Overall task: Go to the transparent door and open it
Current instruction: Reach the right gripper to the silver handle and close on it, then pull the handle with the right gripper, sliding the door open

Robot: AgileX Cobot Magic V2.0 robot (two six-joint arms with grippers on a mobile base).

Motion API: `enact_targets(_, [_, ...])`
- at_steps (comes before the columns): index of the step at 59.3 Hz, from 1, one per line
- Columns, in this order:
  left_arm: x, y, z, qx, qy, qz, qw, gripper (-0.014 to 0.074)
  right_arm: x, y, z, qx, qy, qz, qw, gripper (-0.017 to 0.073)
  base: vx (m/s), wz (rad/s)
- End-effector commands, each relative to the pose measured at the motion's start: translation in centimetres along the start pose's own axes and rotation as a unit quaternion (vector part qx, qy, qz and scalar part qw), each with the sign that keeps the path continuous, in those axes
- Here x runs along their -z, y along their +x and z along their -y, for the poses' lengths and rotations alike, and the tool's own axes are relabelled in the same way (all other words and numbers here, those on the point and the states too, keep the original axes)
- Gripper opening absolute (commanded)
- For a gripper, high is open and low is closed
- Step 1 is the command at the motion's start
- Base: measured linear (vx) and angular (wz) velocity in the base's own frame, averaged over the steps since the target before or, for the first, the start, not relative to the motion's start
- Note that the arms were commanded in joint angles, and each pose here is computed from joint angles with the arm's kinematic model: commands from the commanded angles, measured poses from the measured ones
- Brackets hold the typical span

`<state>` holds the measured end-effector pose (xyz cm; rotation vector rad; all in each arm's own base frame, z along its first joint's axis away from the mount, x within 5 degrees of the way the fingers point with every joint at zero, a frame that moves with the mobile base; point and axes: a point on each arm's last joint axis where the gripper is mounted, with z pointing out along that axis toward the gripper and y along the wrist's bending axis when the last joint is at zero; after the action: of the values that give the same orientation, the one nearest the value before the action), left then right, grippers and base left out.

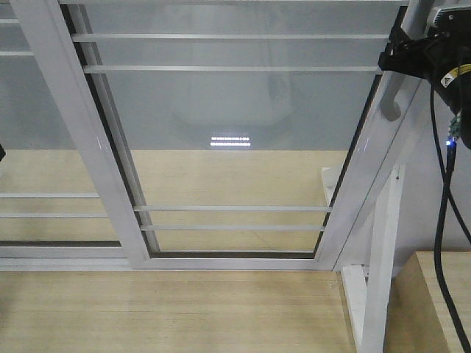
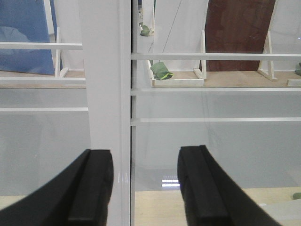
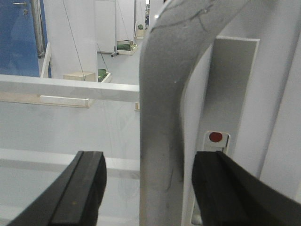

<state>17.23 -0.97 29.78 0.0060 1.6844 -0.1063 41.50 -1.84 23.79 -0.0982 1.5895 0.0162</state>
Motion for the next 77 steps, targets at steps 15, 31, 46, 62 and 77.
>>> enact_targets(15, [0.1, -2.0, 0.4, 0.007, 0.015, 0.061, 0.998, 0.0452, -1.2, -3.5, -0.3, 0.01, -0.012, 0.082, 0.997, 0.0304, 0.0, 0.0])
enact_targets(31, [0.1, -2.0, 0.4, 0.007, 0.015, 0.061, 0.998, 0.0452, -1.9, -5.0, -0.6, 0.018, -0.038, 0.103, 0.994, 0.0288, 0.0, 0.0])
enact_targets(46, [0.1, -2.0, 0.4, 0.007, 0.015, 0.061, 0.998, 0.0452, -2.1, -5.4, -1.7, 0.015, -0.076, 0.099, 0.992, 0.0288, 0.0, 0.0])
enact_targets(62, [0.1, -2.0, 0.4, 0.007, 0.015, 0.061, 0.998, 0.0452, -2.2, -5.4, -6.1, 0.018, -0.128, 0.09, 0.988, 0.029, 0.0, 0.0])
enact_targets(77, [0.1, -2.0, 0.4, 0.007, 0.015, 0.061, 0.998, 0.0452, -2.0, -5.6, -9.7, -0.003, -0.159, 0.093, 0.983, 0.032, 0.0, 0.0])
